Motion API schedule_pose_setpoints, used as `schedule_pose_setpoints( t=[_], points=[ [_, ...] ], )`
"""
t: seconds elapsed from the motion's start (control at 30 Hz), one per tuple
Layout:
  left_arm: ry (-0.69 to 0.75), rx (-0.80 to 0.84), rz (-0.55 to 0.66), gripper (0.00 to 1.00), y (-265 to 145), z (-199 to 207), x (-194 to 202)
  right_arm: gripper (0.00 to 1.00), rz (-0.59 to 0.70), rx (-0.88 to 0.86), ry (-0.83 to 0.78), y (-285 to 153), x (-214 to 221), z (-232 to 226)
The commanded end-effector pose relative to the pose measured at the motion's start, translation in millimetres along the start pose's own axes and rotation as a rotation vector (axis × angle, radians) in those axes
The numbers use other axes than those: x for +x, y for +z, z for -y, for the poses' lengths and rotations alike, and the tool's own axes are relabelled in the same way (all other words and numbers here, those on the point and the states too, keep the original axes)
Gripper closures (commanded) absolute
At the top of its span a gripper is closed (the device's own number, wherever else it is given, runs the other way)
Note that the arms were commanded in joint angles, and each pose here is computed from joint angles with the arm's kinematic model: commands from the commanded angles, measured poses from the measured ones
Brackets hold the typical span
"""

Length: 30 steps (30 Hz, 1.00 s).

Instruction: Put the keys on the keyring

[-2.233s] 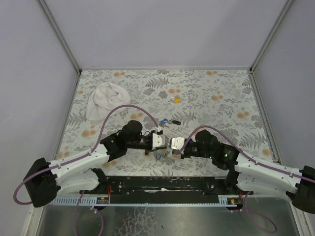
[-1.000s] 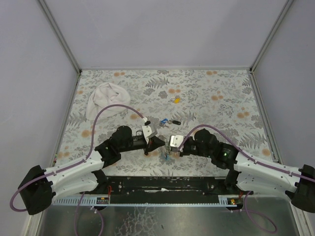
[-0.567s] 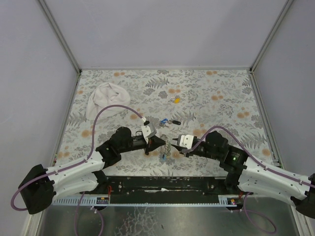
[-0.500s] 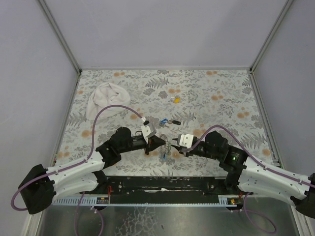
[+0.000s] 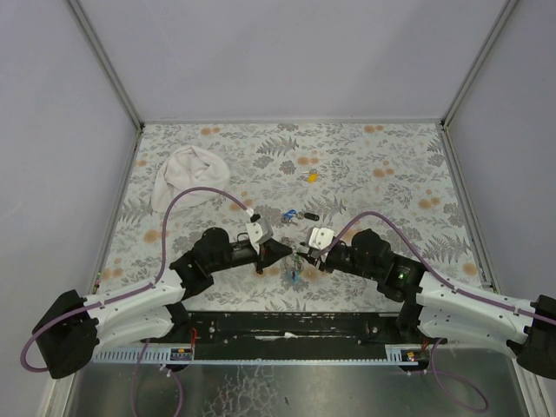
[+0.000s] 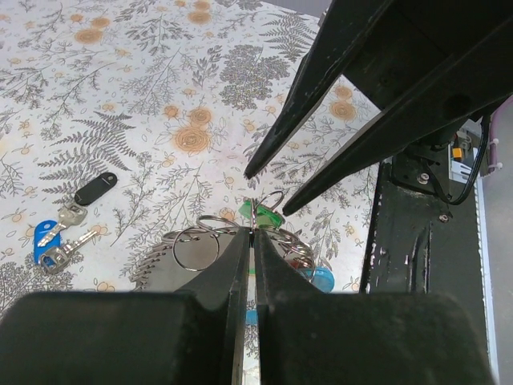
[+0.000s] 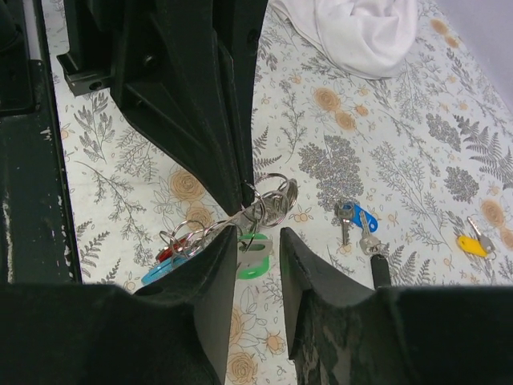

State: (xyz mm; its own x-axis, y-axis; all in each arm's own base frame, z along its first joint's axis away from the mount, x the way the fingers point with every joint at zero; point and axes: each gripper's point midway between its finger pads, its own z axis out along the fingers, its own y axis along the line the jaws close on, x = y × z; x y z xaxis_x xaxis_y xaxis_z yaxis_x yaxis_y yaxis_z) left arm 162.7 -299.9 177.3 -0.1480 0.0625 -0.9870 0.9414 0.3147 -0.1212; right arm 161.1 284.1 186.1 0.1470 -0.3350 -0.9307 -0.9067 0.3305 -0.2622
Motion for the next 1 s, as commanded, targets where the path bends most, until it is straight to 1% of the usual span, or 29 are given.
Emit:
schedule_pose_setpoints(
  t=[0.0,0.13,0.3,0.47,0.6,0.77,0.87,0.97],
  points=[
    [0.043,-0.011,0.134,1.00,-0.1,-2.3,-33.4,0.66,0.068,0.036,0.012,3.7,-15.9,6.0],
    [0.044,-0.007,0.147,1.00,0.4,-1.6,-34.6,0.69,0.058,0.029,0.014,6.1,-13.2,4.6],
    [0.044,-0.007,0.181,1.00,-1.1,-1.0,-38.2,0.77,0.052,0.019,0.015,8.1,-10.9,2.6],
    [0.036,-0.034,0.223,1.00,-5.0,-4.0,-43.1,0.92,0.043,0.016,0.013,7.4,-8.4,1.8],
    [-0.011,-0.049,0.298,1.00,-9.9,-4.3,-48.3,1.00,0.044,-0.007,0.006,8.3,-10.1,-1.3],
    [-0.108,-0.069,0.467,1.00,-19.9,-6.7,-64.9,1.00,0.034,-0.075,-0.023,13.8,-10.6,-10.8],
    [-0.137,-0.075,0.474,1.00,-18.1,-9.2,-62.2,1.00,0.002,-0.088,-0.055,16.1,-6.1,-10.6],
    [-0.134,-0.082,0.452,1.00,-16.0,-10.4,-60.1,1.00,-0.016,-0.070,-0.084,15.9,-7.9,-4.7]
  ],
)
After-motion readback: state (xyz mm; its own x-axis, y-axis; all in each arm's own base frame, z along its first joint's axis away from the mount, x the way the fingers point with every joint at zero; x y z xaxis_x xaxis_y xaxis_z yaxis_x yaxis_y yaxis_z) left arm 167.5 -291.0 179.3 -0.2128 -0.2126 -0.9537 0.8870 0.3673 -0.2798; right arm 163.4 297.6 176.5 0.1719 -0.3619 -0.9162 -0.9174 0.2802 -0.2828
